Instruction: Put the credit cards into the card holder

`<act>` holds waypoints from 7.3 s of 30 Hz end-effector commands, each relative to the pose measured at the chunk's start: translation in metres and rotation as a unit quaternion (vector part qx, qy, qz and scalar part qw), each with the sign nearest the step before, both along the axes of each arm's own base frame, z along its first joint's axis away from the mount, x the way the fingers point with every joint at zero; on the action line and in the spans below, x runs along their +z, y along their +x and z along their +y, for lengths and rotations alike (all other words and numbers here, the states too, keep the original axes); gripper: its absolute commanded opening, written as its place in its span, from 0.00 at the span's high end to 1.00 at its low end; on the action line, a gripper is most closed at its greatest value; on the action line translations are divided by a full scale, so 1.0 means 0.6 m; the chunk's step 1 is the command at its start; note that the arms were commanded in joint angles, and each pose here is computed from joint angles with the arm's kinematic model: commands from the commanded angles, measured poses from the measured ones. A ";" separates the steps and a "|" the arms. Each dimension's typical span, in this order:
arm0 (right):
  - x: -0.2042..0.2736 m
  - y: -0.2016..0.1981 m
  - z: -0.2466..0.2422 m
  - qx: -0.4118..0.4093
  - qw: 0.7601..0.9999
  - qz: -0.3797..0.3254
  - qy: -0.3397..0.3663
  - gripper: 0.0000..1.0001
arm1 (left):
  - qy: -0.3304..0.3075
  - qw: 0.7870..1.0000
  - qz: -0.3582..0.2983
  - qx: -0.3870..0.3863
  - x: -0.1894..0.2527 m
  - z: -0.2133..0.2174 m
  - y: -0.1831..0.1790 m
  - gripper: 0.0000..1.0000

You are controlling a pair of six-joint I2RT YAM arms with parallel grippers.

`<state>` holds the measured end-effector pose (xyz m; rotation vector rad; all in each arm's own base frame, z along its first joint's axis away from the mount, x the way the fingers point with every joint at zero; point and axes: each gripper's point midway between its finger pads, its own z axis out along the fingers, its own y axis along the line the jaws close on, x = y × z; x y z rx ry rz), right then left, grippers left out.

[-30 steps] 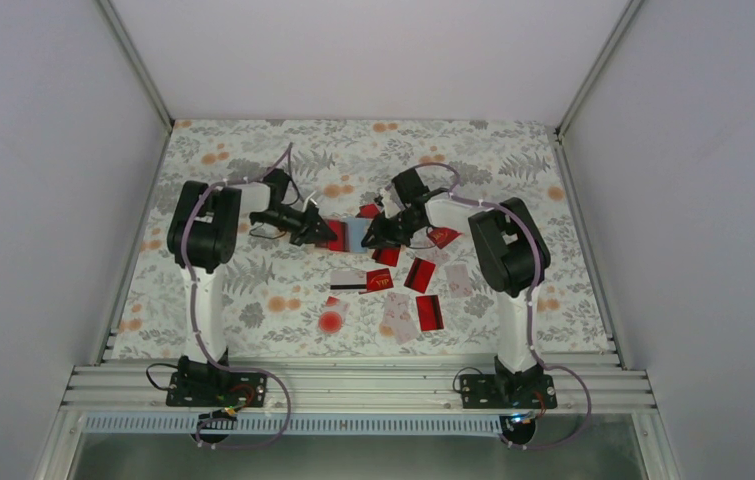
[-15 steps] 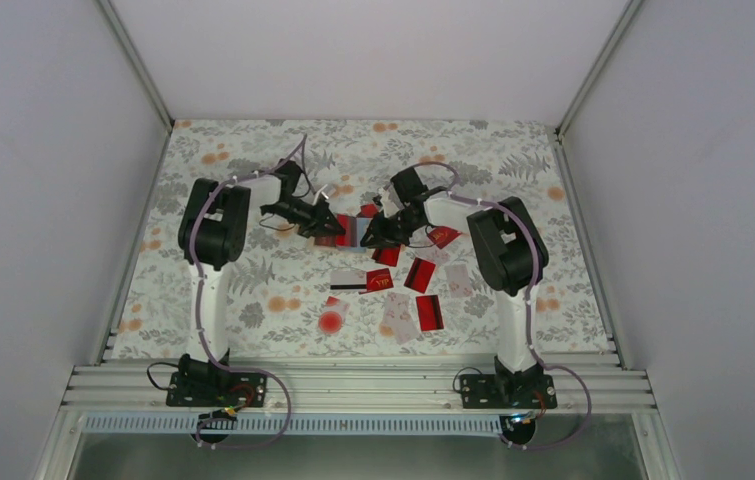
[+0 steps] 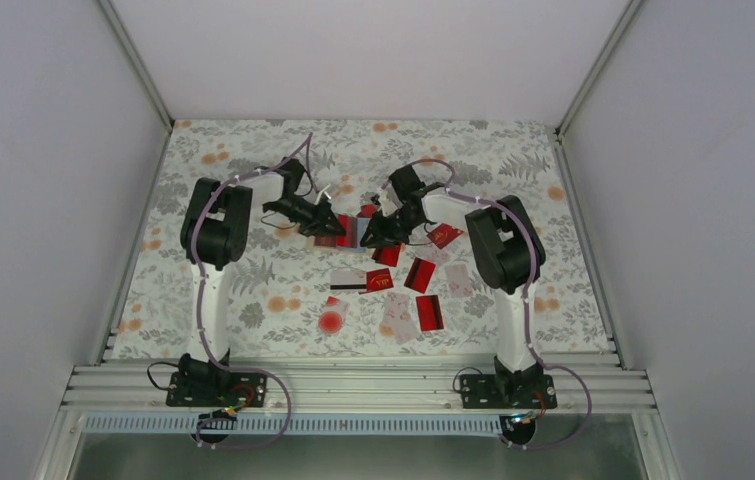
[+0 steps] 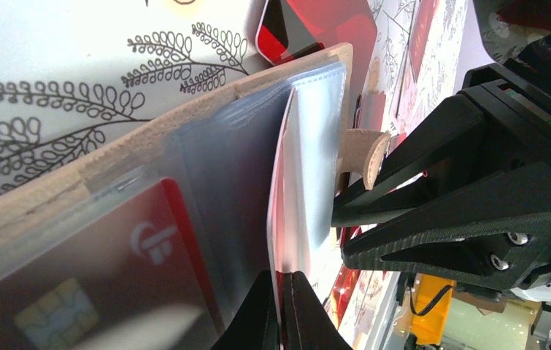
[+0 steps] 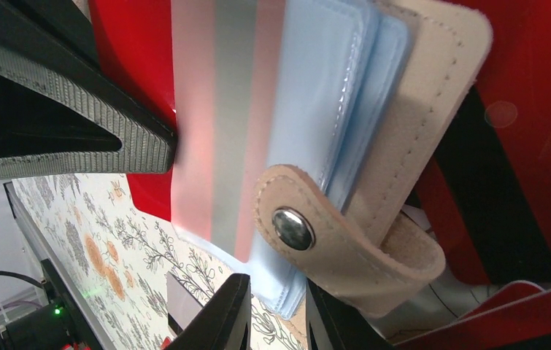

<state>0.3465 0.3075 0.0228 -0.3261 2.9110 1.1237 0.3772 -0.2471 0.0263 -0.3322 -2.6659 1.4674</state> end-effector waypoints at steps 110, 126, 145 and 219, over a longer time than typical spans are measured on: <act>0.151 0.034 0.053 0.008 0.994 -0.040 0.105 0.76 | 0.125 0.987 -0.104 0.013 0.103 0.030 0.003 0.37; 0.091 0.043 0.121 0.004 0.997 0.000 0.075 0.58 | 0.183 0.976 -0.111 0.027 0.031 0.084 -0.001 0.91; 0.055 0.050 0.067 -0.022 1.000 -0.006 0.006 0.56 | 0.187 0.976 -0.110 0.034 0.005 0.079 0.023 0.98; 0.044 0.032 0.046 -0.044 0.999 0.031 -0.012 0.53 | 0.202 0.976 -0.083 -0.002 -0.052 0.063 -0.014 0.98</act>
